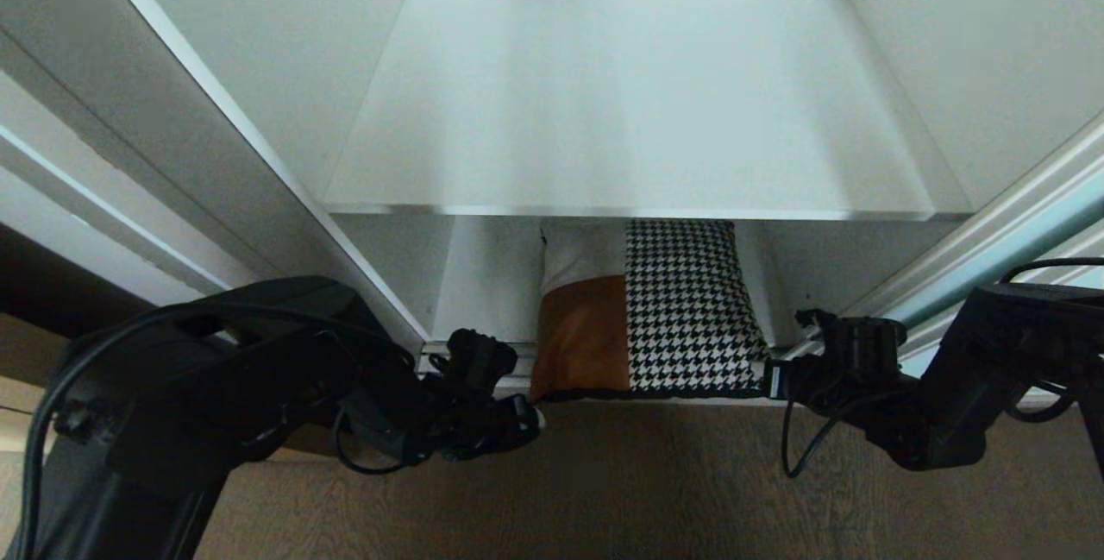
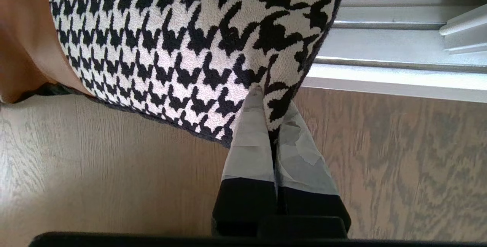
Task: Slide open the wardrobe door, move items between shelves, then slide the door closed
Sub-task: Place the pillow on the higher shelf
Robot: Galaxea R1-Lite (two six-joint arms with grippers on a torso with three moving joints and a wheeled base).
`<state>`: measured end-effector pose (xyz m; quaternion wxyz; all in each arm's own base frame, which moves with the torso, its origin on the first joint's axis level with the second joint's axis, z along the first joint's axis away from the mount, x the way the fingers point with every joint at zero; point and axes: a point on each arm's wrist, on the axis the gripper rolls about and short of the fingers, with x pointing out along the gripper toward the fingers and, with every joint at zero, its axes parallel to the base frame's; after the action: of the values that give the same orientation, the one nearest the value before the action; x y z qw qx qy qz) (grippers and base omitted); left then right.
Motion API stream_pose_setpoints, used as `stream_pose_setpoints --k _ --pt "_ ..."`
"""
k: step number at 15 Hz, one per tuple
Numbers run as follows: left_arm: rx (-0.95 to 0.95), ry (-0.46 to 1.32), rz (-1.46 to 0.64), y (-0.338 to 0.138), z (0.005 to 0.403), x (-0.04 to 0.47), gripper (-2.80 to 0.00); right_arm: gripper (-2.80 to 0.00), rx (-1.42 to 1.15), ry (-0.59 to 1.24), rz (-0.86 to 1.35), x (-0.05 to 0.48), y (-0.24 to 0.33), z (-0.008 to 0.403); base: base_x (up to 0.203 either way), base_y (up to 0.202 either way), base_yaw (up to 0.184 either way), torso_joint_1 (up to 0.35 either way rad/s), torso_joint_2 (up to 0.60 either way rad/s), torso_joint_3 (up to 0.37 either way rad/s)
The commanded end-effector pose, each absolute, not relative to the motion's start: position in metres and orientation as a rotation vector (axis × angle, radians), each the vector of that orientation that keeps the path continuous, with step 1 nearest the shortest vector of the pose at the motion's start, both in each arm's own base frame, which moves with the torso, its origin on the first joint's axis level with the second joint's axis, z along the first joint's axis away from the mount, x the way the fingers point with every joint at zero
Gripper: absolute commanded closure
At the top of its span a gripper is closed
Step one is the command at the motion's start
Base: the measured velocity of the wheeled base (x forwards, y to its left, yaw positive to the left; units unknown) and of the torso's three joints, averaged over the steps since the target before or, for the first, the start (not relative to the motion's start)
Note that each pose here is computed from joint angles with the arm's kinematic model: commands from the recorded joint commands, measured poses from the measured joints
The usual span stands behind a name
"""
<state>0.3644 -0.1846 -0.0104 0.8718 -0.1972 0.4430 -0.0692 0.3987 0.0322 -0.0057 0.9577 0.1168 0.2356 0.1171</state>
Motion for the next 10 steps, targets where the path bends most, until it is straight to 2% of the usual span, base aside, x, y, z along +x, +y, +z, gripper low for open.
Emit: stream_pose_setpoints --k 1,6,8,10 --pt "-0.413 0.912 -0.143 -0.187 -0.013 0.37 -2.8 0.0 0.238 0.47 0.243 0.4 0.033 -0.005 0.0 0.0 0.0 0.0 0.0 0.0" --pt "-0.258 0.748 -0.166 -0.189 -0.026 0.39 -2.8 0.0 0.239 0.455 0.251 0.402 0.033 0.0 0.0 0.0 0.0 0.0 0.0 0.0" --pt "-0.251 0.724 -0.176 -0.195 -0.039 0.401 -2.8 0.0 0.239 0.453 0.258 0.403 0.034 0.0 0.0 0.0 0.0 0.0 0.0 0.0" --pt "-0.263 0.691 -0.186 -0.199 -0.034 0.414 -2.8 0.0 0.256 0.461 0.271 0.399 0.036 0.001 0.0 0.0 0.0 0.0 0.0 0.0"
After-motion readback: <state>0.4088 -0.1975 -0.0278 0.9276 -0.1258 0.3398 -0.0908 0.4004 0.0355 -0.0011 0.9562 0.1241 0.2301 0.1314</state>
